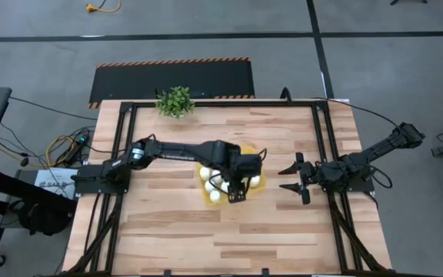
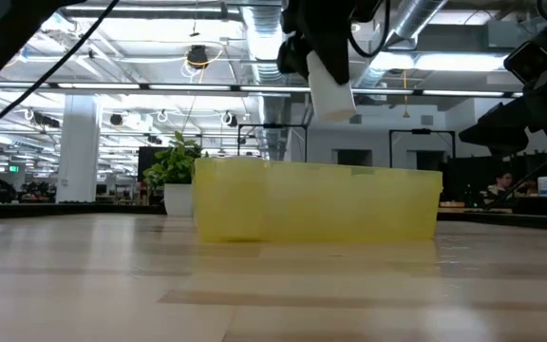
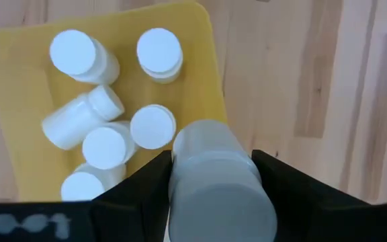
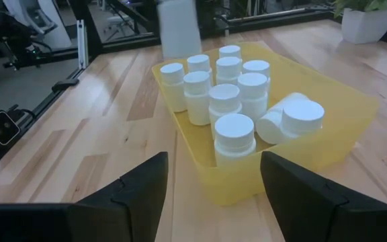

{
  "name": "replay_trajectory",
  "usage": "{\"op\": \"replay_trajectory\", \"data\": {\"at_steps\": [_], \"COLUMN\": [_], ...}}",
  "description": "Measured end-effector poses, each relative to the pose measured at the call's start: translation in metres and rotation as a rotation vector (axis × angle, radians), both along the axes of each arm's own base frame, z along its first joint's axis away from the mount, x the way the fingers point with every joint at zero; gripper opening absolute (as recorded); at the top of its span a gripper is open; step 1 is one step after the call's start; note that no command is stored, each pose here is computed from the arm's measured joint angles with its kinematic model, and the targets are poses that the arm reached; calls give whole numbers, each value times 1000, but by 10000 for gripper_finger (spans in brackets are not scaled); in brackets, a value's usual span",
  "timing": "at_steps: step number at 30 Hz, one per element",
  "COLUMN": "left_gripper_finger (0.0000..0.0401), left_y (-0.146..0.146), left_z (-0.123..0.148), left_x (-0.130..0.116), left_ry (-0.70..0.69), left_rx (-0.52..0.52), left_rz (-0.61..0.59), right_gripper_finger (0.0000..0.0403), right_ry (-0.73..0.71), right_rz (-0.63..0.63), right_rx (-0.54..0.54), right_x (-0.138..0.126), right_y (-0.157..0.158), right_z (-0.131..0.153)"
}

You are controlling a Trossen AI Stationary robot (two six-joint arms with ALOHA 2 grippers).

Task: Pick and place pill bottles into a basket
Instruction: Put the white pill bottle into the yellow bin

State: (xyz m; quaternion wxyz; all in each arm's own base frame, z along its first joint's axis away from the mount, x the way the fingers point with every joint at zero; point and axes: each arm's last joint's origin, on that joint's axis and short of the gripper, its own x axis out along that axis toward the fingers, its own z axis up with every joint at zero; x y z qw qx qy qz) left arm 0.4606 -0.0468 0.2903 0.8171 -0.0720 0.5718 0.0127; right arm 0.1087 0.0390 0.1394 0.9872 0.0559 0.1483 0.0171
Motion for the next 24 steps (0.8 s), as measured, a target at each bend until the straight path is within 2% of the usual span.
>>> {"op": "replay_trajectory", "data": {"at_steps": [6, 11, 24], "left_gripper_finger": [173, 173, 173], "left_y": [4, 2, 6], "left_z": [-1, -7, -21], "left_x": [1, 5, 6], "left_ry": [-4, -32, 5], "left_rx": [-36, -31, -14], "left_rz": [-28, -39, -34], "right_gripper_finger": [230, 230, 230], "right_ry": [0, 0, 0], "right_rz": [0, 0, 0], "right_rx": [0, 0, 0], "right_x": [0, 0, 0], "right_y": [0, 0, 0], "right_z": [0, 0, 0]}}
